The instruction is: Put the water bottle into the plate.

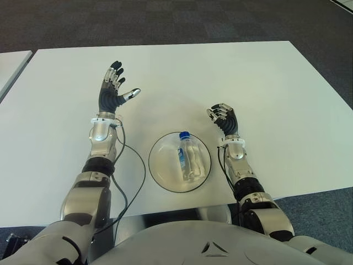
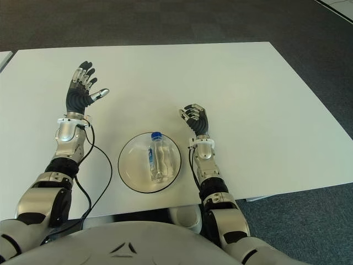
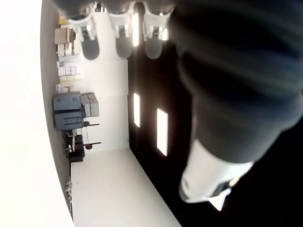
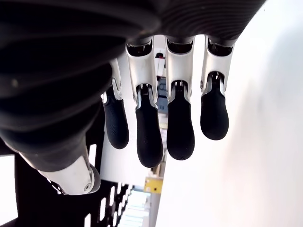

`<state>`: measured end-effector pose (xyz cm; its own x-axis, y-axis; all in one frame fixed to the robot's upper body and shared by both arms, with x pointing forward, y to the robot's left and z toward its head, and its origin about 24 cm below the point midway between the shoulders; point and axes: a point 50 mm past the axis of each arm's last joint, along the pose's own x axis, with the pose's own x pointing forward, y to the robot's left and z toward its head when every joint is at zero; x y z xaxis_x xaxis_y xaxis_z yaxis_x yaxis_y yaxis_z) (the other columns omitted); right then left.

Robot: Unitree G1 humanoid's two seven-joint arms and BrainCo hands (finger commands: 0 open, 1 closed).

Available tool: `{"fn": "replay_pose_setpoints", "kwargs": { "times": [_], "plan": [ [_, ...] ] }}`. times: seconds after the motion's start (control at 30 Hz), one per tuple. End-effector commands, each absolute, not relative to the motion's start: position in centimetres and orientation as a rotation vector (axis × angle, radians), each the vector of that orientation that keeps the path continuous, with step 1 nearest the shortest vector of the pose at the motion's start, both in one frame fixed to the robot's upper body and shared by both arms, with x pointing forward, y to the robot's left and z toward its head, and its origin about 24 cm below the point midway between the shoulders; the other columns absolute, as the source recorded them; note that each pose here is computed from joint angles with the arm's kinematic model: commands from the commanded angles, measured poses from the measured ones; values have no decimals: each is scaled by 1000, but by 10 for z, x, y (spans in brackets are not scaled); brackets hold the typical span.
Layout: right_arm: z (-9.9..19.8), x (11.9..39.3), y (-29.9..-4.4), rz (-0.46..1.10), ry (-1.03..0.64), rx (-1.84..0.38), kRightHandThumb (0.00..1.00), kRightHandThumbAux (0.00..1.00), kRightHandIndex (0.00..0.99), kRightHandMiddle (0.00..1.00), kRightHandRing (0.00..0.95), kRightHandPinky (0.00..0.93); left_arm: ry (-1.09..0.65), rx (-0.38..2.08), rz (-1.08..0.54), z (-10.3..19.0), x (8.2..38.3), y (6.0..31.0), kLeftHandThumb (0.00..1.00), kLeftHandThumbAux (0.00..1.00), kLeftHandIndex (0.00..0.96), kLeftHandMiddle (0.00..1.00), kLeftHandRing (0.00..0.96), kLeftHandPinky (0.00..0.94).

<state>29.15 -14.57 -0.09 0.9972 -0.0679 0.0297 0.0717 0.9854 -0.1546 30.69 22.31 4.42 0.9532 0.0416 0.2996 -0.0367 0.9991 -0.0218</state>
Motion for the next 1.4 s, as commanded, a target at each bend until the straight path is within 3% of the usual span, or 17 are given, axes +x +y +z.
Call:
{"fn": "replay_pose_setpoints", "kwargs": {
  "times": [0.03,0.47,0.7,1.4],
  "plan": [
    [-6,289,-146,-69,8,-158,709,727,435,612,631,653,-261,-97,42,28,297,223,0,980,130,109,79,124],
    [-6,290,-147,-66,9,-181,709,727,436,611,626,646,-210,-161,85,14,280,222,92,998,220,199,169,206],
    [-6,290,-148,-61,13,-173,709,727,435,612,629,655,-126,-178,150,-8,263,221,118,998,247,231,202,237],
    [-6,289,-147,-66,-5,-151,709,726,435,615,635,655,10,-84,197,-31,242,205,121,955,344,335,315,354]
  ]
}}
